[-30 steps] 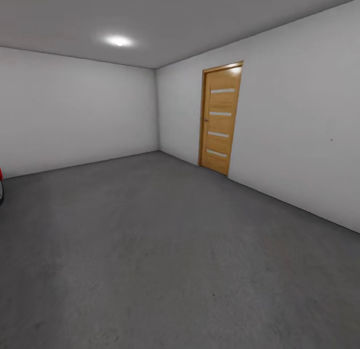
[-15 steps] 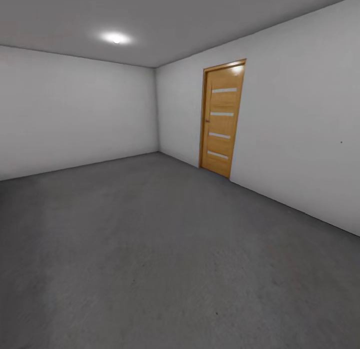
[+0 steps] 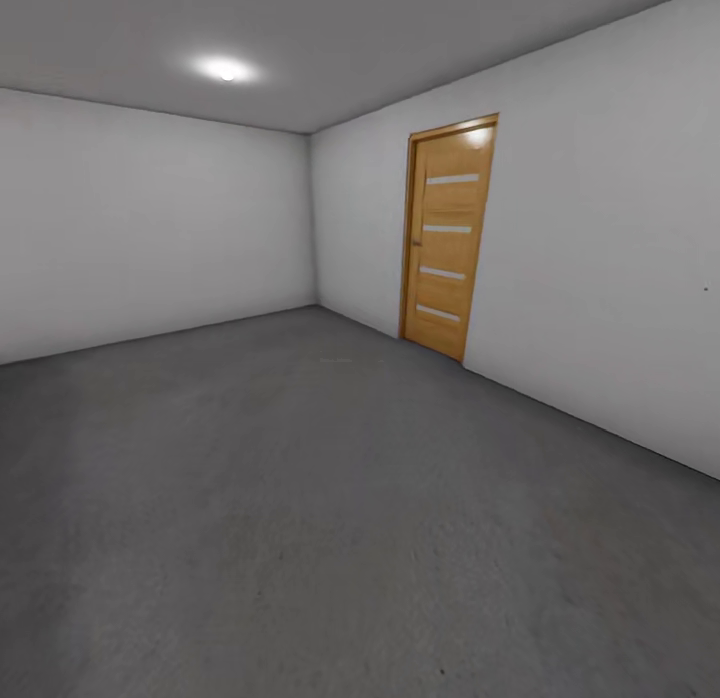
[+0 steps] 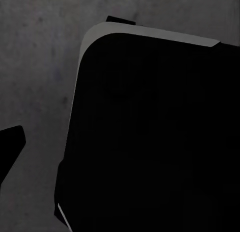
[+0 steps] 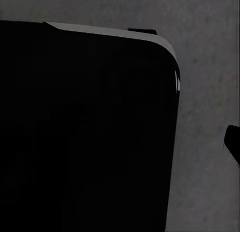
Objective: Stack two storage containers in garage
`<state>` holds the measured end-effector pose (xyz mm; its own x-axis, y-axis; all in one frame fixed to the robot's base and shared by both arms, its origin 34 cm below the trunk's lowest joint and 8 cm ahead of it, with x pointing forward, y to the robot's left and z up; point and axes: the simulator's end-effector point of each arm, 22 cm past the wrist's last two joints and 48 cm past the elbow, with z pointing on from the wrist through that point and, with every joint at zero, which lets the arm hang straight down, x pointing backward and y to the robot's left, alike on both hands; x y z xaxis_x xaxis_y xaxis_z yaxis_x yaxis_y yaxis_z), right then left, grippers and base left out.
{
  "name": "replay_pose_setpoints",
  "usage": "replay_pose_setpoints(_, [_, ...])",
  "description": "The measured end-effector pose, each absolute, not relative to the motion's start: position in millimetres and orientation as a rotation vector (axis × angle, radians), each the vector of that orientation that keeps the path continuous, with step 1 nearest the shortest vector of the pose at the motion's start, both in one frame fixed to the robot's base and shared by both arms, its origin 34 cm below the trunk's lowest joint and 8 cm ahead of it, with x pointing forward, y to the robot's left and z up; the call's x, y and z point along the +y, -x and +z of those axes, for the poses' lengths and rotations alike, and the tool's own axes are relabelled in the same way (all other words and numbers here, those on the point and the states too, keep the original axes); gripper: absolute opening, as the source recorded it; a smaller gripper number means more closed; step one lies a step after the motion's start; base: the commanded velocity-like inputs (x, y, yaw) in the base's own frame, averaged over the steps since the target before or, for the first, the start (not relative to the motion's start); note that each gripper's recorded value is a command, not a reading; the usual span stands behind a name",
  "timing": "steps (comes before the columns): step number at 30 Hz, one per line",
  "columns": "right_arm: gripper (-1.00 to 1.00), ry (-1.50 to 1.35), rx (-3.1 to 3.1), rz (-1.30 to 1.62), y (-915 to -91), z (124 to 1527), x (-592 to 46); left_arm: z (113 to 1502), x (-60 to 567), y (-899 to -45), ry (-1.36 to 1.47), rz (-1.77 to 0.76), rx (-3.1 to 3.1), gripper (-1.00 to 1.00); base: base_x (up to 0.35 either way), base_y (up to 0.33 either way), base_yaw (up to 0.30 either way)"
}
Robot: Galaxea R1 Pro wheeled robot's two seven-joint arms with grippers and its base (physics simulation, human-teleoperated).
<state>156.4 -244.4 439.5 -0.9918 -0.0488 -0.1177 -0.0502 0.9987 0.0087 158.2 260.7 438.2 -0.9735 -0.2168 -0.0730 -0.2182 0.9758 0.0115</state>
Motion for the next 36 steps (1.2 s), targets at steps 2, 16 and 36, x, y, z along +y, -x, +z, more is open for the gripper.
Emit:
replay_pose_setpoints(2, [1.0, 0.075, 3.023, 0.018, -156.4, 439.5, -244.4, 438.2, 260.7, -158.2, 0.336, 0.03, 3.052, 1.0, 0.323, 0.0, 0.0])
replay_pose_setpoints(16, [1.0, 0.075, 3.023, 0.018, -156.4, 439.5, -244.4, 438.3, 260.7, -158.3, 0.335, 0.03, 3.051, 1.0, 0.323, 0.0, 0.0])
replay_pose_setpoints(36, [1.0, 0.075, 3.023, 0.018, -156.4, 439.5, -244.4, 438.3, 261.3, -158.3, 0.335, 0.031, 3.051, 1.0, 0.323, 0.0, 0.0])
